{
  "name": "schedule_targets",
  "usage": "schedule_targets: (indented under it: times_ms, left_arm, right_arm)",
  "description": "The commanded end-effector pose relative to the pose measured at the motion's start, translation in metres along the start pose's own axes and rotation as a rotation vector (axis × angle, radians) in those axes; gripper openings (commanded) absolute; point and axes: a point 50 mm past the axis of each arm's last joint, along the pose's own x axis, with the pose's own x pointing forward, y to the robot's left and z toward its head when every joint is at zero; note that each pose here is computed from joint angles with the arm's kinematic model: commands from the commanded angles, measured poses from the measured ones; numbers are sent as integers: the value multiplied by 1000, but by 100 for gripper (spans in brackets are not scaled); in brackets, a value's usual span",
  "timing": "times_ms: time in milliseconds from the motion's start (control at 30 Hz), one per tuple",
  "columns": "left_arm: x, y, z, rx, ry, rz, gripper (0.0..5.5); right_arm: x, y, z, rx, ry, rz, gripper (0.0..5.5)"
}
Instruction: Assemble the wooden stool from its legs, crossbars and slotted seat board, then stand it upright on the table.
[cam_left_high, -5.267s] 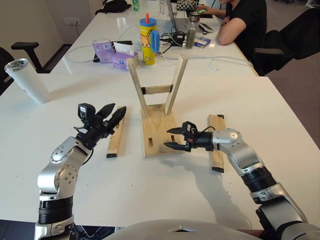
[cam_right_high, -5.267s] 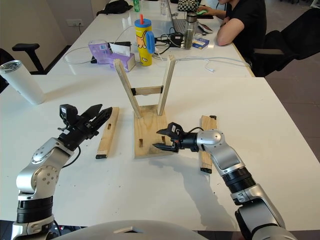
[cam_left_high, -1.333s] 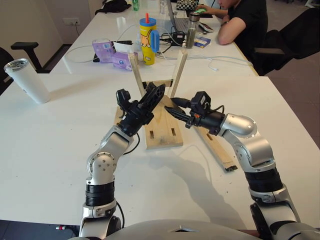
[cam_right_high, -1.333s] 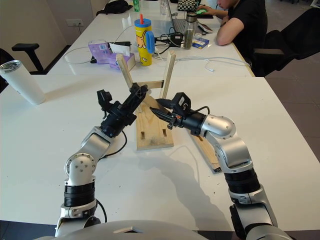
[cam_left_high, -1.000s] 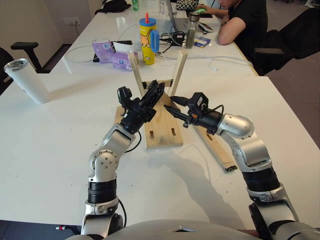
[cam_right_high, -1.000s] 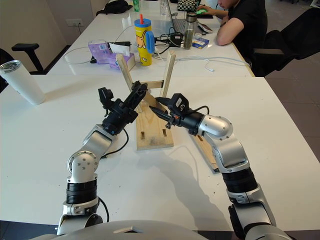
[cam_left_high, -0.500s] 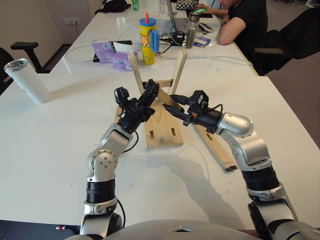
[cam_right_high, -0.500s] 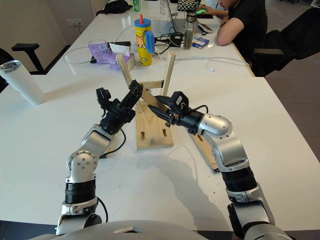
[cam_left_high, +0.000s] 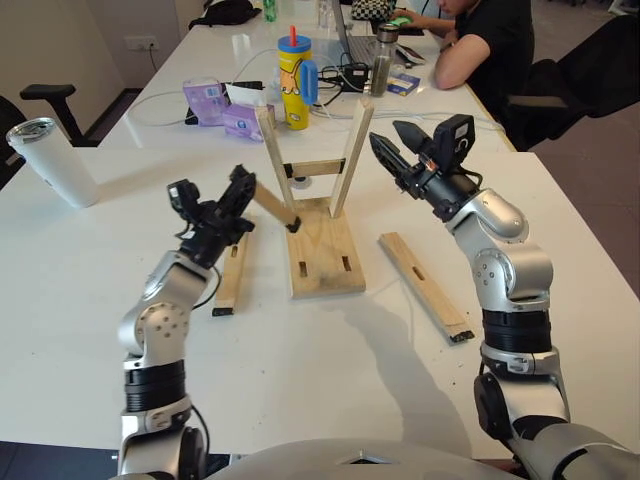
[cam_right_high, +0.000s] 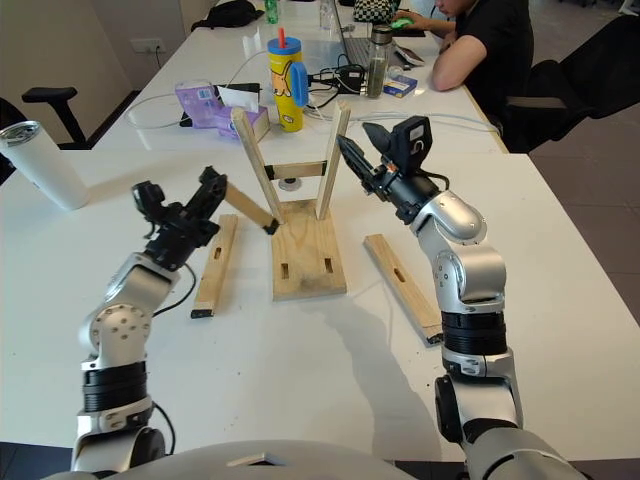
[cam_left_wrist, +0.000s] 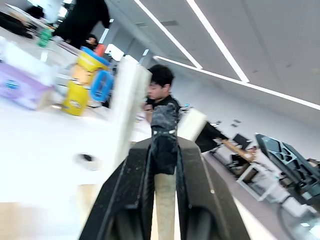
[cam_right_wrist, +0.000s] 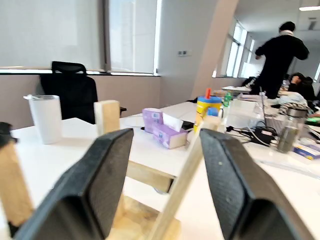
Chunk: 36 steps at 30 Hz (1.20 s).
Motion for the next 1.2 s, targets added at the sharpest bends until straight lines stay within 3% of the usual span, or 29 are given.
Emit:
schedule_targets:
  times_ms: [33, 333, 800, 1200]
  left_arm:
    - [-18, 22, 13, 89, 7, 83, 41]
    - [-28, 47, -5, 141, 31, 238, 41]
    - [-25, 63, -35, 144, 61, 354, 41]
    - [-32, 66, -55, 339, 220, 495, 41]
  right_arm:
    - [-17, -19, -43, -67, 151, -202, 246]
    - [-33, 2, -73, -108, 216, -204, 246]
    - [-32, 9, -76, -117, 223, -188, 246]
    - [-31, 12, -75, -154, 213, -179, 246]
